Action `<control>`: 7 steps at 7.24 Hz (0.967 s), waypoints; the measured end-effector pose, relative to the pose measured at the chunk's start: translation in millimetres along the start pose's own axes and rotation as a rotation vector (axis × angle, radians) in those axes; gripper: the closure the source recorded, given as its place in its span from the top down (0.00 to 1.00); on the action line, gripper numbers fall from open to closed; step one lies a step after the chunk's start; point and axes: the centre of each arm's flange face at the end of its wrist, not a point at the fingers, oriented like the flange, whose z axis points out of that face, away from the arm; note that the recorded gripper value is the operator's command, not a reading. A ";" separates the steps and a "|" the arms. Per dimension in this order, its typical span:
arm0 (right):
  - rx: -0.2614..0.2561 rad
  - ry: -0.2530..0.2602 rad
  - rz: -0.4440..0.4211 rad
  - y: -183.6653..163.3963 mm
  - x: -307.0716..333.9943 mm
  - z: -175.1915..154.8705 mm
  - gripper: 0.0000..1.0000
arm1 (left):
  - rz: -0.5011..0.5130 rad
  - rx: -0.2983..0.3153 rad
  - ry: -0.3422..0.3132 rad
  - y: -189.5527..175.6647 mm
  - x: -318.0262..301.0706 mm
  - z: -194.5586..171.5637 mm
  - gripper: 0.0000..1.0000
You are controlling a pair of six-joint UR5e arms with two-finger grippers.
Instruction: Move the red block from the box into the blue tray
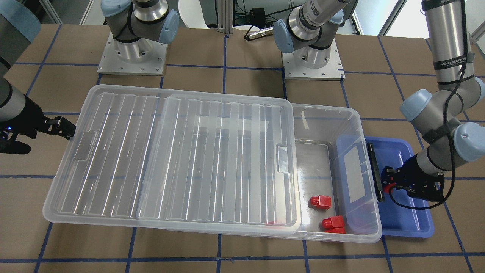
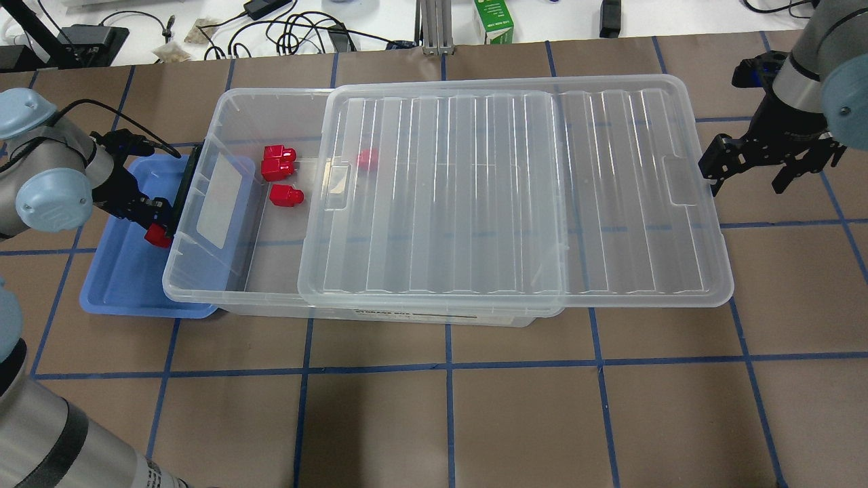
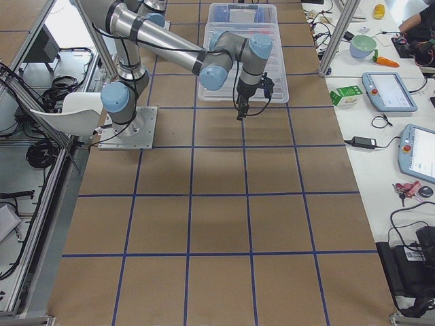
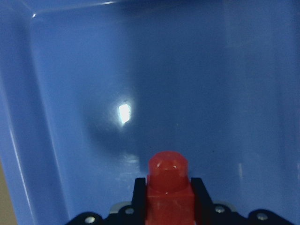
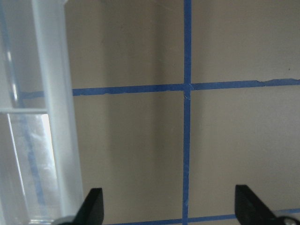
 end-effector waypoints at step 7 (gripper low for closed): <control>0.006 0.016 0.034 -1.9 -79.4 -0.3 1.00 | -0.076 -0.007 -0.016 3.2 79.9 -157.0 1.00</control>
